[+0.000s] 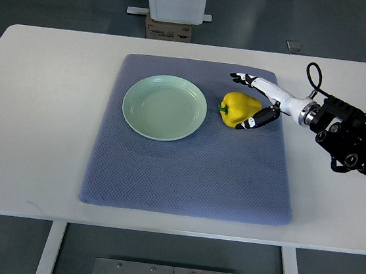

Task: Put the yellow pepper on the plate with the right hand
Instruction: 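Close the right hand fingers around the yellow pepper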

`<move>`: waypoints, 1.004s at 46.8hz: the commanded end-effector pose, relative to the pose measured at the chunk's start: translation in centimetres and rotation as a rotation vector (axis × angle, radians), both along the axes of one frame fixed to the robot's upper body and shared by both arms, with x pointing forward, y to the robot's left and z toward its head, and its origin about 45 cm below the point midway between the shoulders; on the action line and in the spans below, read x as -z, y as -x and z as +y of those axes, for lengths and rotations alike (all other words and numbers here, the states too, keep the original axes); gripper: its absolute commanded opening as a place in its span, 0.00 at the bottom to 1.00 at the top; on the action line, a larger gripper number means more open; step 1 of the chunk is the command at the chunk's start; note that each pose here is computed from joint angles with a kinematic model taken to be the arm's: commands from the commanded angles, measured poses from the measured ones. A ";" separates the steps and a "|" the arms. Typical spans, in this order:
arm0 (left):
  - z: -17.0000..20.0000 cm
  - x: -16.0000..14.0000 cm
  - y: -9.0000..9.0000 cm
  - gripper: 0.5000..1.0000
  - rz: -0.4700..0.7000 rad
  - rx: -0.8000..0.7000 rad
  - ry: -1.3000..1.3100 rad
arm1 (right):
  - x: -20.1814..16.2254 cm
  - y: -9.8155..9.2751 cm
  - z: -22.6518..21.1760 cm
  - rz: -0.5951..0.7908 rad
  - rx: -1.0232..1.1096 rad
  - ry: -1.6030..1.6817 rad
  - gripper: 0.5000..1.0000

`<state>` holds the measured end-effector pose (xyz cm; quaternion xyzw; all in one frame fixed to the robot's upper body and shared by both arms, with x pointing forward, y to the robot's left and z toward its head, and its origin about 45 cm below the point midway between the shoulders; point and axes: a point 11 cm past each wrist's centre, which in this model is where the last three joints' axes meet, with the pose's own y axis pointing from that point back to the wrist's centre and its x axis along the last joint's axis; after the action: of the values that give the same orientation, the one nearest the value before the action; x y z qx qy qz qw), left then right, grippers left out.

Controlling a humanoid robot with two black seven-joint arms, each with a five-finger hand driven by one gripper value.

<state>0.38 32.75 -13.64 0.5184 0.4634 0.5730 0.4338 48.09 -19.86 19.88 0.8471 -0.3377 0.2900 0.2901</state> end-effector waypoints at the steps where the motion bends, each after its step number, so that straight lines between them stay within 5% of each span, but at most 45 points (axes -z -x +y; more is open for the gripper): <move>1: 0.0 0.0 0.0 1.00 0.000 0.000 0.000 | 0.1 0.1 0.0 0.002 -0.004 0.007 0.87; 47: 0.0 0.0 0.0 1.00 0.000 0.000 0.000 | 1.0 0.5 1.1 0.018 -0.026 0.028 0.72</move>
<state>0.39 32.76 -13.64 0.5183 0.4632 0.5732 0.4339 47.55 -18.81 18.87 0.8500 -0.3199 0.2910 0.3010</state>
